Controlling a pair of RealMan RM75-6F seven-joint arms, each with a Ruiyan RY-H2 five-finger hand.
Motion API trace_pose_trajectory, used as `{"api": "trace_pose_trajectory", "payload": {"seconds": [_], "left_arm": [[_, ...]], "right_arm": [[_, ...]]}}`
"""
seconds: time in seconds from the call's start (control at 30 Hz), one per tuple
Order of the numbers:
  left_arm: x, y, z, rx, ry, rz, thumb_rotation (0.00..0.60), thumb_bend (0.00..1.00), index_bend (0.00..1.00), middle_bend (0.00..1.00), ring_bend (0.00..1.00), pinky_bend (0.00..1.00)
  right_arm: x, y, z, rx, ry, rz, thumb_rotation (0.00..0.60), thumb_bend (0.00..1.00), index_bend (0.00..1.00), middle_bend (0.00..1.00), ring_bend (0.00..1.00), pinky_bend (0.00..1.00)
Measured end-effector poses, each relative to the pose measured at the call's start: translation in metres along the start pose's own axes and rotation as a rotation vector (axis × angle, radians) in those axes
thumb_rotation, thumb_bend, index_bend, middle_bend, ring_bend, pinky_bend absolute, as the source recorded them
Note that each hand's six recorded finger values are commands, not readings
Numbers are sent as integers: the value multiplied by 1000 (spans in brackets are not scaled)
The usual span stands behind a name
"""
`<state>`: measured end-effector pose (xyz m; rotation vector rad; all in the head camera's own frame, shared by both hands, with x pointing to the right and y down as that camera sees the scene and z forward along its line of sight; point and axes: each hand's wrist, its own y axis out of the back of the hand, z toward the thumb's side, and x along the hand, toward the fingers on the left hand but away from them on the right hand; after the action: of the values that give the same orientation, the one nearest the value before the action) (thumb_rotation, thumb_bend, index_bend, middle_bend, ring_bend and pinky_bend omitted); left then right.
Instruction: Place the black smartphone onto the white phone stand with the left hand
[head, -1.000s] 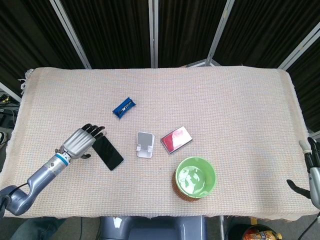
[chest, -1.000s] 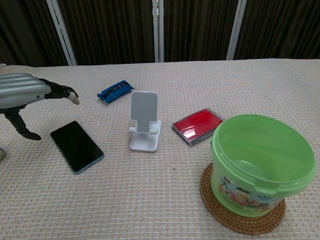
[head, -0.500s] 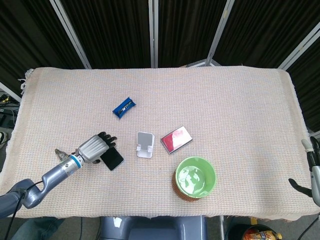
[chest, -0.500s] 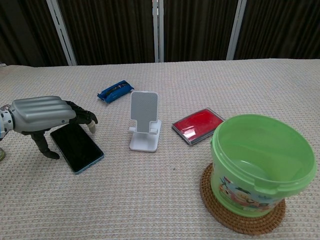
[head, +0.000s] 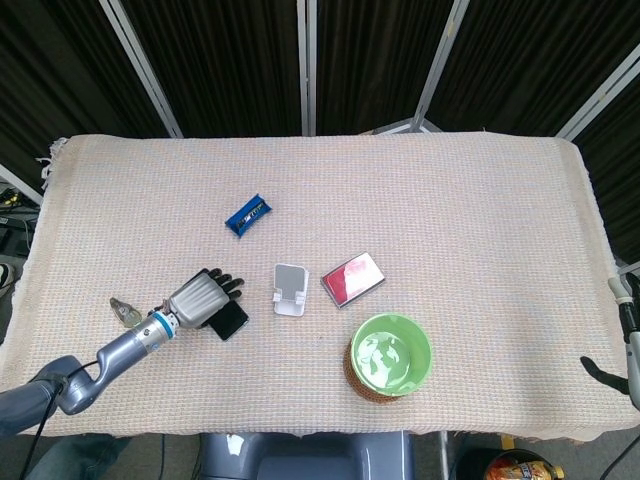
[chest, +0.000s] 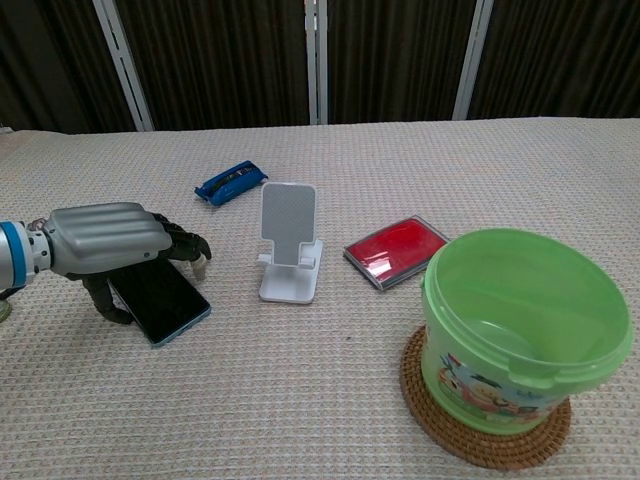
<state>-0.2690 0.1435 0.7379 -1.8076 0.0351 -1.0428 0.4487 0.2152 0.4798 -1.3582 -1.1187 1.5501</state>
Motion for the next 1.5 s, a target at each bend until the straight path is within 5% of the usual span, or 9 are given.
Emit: {"api": "trace_pose_trajectory", "payload": {"seconds": [0.13,0.57,0.83,0.97,1.2,1.33,1.5], "left_arm": [[1,2,3,5,-4,17,600,0,575,385,422,404],[-6,30,-8,57,13,104,600,0,591,395,431,416],[-9,87,-13,161,16,279,600,0,601,401,435,416],[-6,117,-9,329,-5,369,600,0,606,400,435,412],[10,164,15,837,-143,537,600,1,596,379,417,396],[25,170,32,1041,-221,568,600,8,593,373,411,387],[42,162,52,1172,-295,569,600,13,592,373,410,387]], "right_arm": [[0,0,0,-2,0,2,600,0,0,0,0,0],[2,3,-1,-18,5,-2,600,0,0,0,0,0],[4,9,-2,-42,8,-12,600,0,0,0,0,0],[5,12,-4,-55,8,-18,600,0,0,0,0,0],[6,16,-10,-70,0,-21,600,0,0,0,0,0],[5,16,-12,-72,-6,-19,600,0,0,0,0,0],[5,17,-15,-75,-17,-20,600,0,0,0,0,0]]}}
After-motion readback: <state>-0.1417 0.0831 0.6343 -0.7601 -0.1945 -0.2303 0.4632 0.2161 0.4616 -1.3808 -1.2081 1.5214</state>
